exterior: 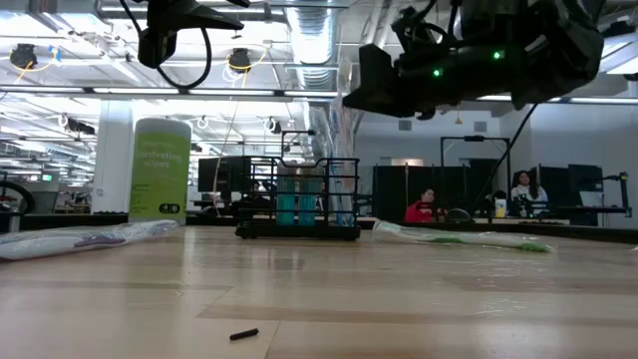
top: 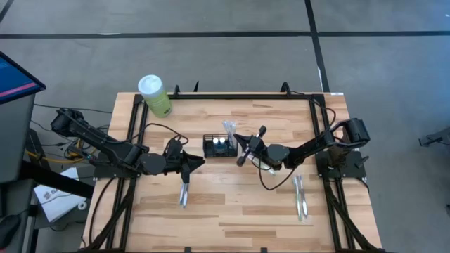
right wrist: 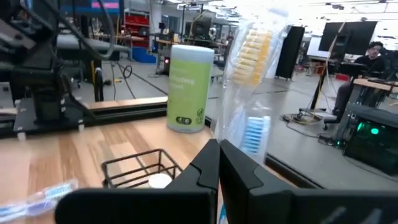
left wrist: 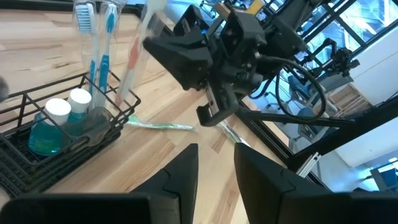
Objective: Pick & Place toothbrushing station
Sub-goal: Put the orange toothbrush into the black mesh organizer
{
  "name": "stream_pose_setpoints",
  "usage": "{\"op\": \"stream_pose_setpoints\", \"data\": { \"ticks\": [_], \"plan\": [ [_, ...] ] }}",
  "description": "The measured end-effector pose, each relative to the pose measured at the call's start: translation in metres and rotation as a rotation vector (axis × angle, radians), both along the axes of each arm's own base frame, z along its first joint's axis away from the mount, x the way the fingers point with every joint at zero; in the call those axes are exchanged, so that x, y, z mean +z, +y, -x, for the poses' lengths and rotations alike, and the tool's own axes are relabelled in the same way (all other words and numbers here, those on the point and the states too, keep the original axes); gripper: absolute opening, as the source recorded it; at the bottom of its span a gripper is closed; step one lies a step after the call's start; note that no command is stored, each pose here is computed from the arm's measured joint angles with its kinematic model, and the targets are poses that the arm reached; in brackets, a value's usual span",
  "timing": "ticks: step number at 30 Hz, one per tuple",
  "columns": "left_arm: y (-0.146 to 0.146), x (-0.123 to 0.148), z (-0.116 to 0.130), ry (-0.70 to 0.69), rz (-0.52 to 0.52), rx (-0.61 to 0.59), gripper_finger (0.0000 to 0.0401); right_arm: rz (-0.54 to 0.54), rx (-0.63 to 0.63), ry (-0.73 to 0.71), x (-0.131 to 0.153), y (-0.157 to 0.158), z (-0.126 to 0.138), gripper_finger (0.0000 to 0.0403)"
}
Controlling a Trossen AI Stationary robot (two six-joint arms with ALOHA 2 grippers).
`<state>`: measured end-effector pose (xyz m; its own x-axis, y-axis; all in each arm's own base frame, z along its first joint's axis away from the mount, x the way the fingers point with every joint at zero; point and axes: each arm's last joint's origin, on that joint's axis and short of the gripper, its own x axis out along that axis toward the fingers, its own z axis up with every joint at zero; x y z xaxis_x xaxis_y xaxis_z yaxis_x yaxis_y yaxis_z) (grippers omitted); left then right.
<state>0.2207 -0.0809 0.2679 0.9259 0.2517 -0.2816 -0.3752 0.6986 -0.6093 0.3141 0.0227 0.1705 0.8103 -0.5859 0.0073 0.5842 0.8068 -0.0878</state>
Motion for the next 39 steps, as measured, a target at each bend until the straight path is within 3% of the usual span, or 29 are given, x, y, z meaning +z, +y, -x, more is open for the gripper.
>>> {"op": "stream_pose_setpoints", "data": {
  "ticks": [12, 17, 23, 27, 39],
  "plan": [
    [0.000, 0.000, 0.000, 0.004, -0.015, -0.004, 0.0100, -0.020, -0.018, -0.034, -0.038, 0.004, -0.007, 0.0000],
    [0.000, 0.000, 0.000, 0.004, -0.015, -0.001, 0.0100, -0.001, -0.075, -0.031, -0.042, 0.006, -0.006, 0.0000],
    [0.000, 0.000, 0.000, 0.002, -0.013, 0.000, 0.0100, -0.001, -0.084, 0.018, -0.047, 0.004, -0.006, 0.0000],
    [0.000, 0.000, 0.000, 0.002, -0.012, 0.001, 0.0100, -0.057, -0.071, 0.059, -0.056, 0.001, -0.007, 0.0000],
    [0.001, 0.000, 0.000, 0.000, -0.012, 0.005, 0.0100, -0.044, -0.075, 0.078, -0.056, 0.004, -0.006, 0.0000]
  ]
}}
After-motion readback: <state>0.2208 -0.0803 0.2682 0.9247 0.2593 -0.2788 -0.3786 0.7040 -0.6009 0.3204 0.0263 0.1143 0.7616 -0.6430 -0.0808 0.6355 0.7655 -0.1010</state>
